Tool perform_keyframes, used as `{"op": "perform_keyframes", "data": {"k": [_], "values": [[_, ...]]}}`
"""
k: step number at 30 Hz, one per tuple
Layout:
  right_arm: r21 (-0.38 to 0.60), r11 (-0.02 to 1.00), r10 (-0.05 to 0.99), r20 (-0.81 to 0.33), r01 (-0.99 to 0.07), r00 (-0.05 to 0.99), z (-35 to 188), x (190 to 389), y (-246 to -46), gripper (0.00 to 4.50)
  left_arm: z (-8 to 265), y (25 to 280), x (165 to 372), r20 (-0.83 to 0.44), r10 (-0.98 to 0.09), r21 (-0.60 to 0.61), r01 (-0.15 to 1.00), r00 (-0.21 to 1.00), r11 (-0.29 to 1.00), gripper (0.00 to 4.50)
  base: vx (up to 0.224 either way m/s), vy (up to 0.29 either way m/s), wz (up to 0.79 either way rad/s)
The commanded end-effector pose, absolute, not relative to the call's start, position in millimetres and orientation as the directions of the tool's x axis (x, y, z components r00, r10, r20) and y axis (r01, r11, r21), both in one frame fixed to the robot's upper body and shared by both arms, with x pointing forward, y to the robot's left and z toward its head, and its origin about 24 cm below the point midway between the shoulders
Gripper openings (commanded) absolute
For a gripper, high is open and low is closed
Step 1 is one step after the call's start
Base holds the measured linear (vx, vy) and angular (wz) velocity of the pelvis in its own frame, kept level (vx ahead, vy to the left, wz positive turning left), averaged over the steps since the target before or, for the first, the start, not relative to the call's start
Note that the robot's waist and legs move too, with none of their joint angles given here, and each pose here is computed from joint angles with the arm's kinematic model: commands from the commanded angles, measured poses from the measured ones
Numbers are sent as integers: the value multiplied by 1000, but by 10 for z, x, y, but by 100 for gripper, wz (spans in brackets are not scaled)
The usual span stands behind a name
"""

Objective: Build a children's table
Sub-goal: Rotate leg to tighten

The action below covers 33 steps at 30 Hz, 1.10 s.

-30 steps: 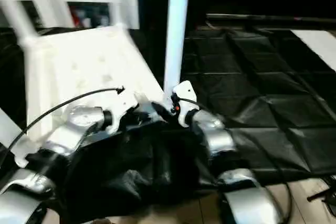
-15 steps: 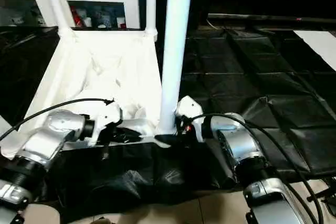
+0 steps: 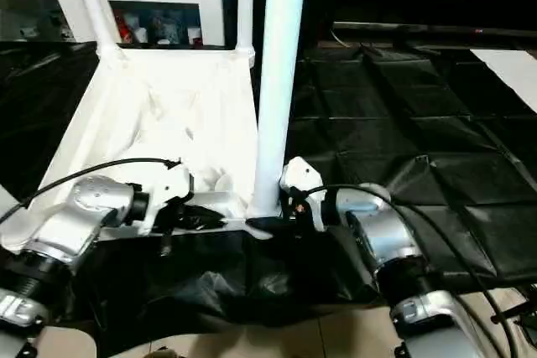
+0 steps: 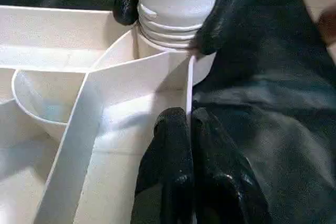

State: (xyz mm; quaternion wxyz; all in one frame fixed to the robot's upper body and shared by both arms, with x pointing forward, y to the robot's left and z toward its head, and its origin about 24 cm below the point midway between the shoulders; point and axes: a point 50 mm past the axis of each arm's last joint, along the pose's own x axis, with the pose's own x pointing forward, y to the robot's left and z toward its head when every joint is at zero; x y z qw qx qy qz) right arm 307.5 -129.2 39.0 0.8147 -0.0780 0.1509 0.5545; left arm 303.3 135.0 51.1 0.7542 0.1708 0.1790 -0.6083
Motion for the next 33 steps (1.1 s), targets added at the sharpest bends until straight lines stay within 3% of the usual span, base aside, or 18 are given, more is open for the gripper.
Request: {"op": "perform_keyframes", "data": {"k": [1,2,5,10,13,15,18,21,29,33], "values": [[31,469,843,-315,-883,436,383,3149,-1254,271,523,1222,3092,-427,-869,37,965,249,259,0,0,0,0],[28,573,786,-299,-819,540,338,3218,-1186,271,543,1159,3156,-405,-861,38,946,308,320,0,0,0,0],[89,710,692,-272,-699,669,275,3310,-1048,271,561,1043,3245,-396,-833,62,916,386,396,0,0,0,0],[168,810,586,-265,-562,766,236,3403,-824,271,586,869,3347,-391,-782,111,869,485,483,0,0,0,0],[168,801,598,-260,-575,758,243,3403,-742,271,598,824,3358,-384,-777,113,861,498,496,0,0,0,0],[162,762,647,-221,-627,730,297,3396,-606,326,619,753,3332,-368,-797,120,874,479,471,0,0,0,0],[164,733,680,-204,-660,704,323,3387,-562,342,618,732,3297,-362,-817,125,892,449,435,0,0,0,0],[104,675,732,-219,-731,645,320,3362,-605,371,575,788,3220,-365,-846,103,920,389,378,0,0,0,0],[63,513,841,-237,-856,487,343,3275,-863,371,506,1074,3099,-431,-850,71,950,304,303,0,0,0,0],[56,380,896,-270,-923,352,352,3172,-987,371,505,1309,3040,-485,-831,56,958,274,283,0,0,0,0]]}}
